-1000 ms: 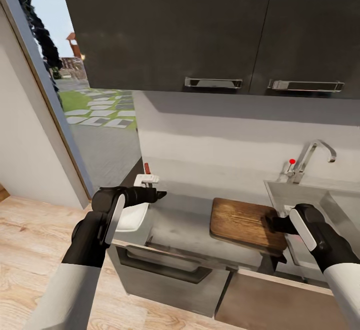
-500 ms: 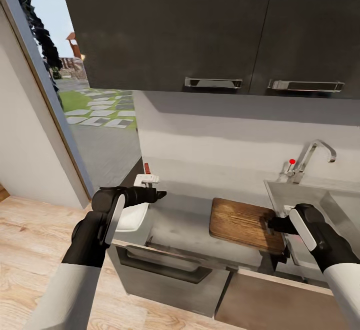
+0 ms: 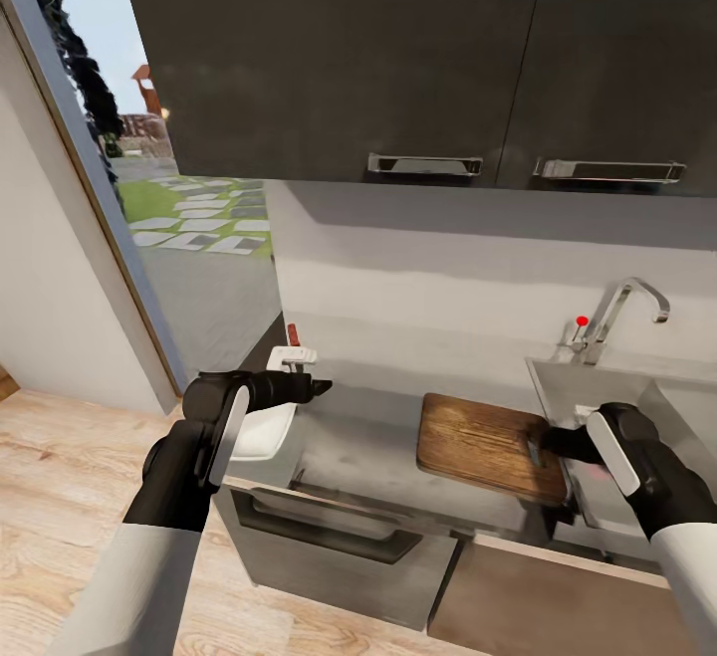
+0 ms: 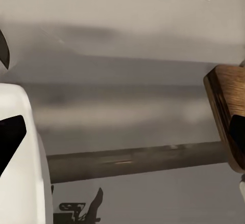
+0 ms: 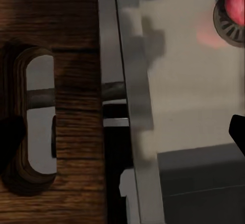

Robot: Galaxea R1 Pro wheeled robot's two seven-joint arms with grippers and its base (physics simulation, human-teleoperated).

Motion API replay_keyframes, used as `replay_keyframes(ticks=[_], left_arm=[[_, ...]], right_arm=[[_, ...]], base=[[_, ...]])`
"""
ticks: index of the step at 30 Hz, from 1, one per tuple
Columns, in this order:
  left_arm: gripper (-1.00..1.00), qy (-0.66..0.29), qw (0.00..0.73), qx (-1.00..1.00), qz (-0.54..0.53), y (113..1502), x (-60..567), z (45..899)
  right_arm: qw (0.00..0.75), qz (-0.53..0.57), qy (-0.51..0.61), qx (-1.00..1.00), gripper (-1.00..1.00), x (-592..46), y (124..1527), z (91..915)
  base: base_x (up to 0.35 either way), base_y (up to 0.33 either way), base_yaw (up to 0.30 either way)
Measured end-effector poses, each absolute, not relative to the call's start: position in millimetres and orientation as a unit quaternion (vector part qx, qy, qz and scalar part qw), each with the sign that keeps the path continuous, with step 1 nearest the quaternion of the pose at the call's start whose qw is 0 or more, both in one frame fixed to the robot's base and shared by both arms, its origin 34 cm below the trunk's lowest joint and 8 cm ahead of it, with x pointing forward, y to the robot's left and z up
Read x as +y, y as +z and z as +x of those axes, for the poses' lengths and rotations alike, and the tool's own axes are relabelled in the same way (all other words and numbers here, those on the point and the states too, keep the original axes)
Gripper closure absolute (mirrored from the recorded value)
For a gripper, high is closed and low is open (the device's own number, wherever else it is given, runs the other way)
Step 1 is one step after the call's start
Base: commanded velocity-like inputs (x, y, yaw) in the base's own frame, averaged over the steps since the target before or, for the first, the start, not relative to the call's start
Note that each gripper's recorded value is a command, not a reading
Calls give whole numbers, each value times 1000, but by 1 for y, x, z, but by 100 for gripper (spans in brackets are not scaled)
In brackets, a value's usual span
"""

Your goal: In the kitchen, take the Vidalia onion out of the sink, dice it on the chopping board with the paring knife, put the diced onion into the bowl on the countertop, then place both the paring knife and the chopping board into the sink.

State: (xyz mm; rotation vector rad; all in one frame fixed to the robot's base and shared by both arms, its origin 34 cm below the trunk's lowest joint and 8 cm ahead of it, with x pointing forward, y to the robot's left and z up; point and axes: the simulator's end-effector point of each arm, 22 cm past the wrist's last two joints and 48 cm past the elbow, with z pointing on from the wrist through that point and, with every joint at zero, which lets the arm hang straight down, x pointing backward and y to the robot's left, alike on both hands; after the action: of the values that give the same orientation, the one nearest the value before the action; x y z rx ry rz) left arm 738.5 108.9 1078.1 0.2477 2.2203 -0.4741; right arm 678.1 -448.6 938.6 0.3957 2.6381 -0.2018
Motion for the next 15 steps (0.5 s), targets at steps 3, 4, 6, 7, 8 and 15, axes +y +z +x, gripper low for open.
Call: replay_keyframes(ticks=[3, 4, 6, 7, 8, 15], left_arm=[[-100, -189, 416, 884, 99, 1078, 109, 738], [-100, -189, 416, 884, 99, 1078, 109, 738], [-100, -189, 416, 884, 99, 1078, 109, 739], [-100, -189, 416, 884, 99, 1078, 108, 738], [-100, -189, 416, 884, 99, 1078, 108, 738], [-100, -191, 410, 886, 99, 1073, 106, 737]], right_arm=[[237, 150, -74, 957, -100, -454, 944, 679], [239, 151, -74, 956, -100, -455, 945, 680], [248, 156, -73, 953, -100, -459, 952, 683], [252, 158, -72, 952, -100, -460, 955, 684], [255, 159, -72, 951, -100, -461, 958, 685], [264, 160, -76, 948, -100, -465, 965, 688]], base=[[0, 0, 0], [0, 0, 0], [0, 0, 0], [0, 0, 0], [0, 0, 0], [0, 0, 0]])
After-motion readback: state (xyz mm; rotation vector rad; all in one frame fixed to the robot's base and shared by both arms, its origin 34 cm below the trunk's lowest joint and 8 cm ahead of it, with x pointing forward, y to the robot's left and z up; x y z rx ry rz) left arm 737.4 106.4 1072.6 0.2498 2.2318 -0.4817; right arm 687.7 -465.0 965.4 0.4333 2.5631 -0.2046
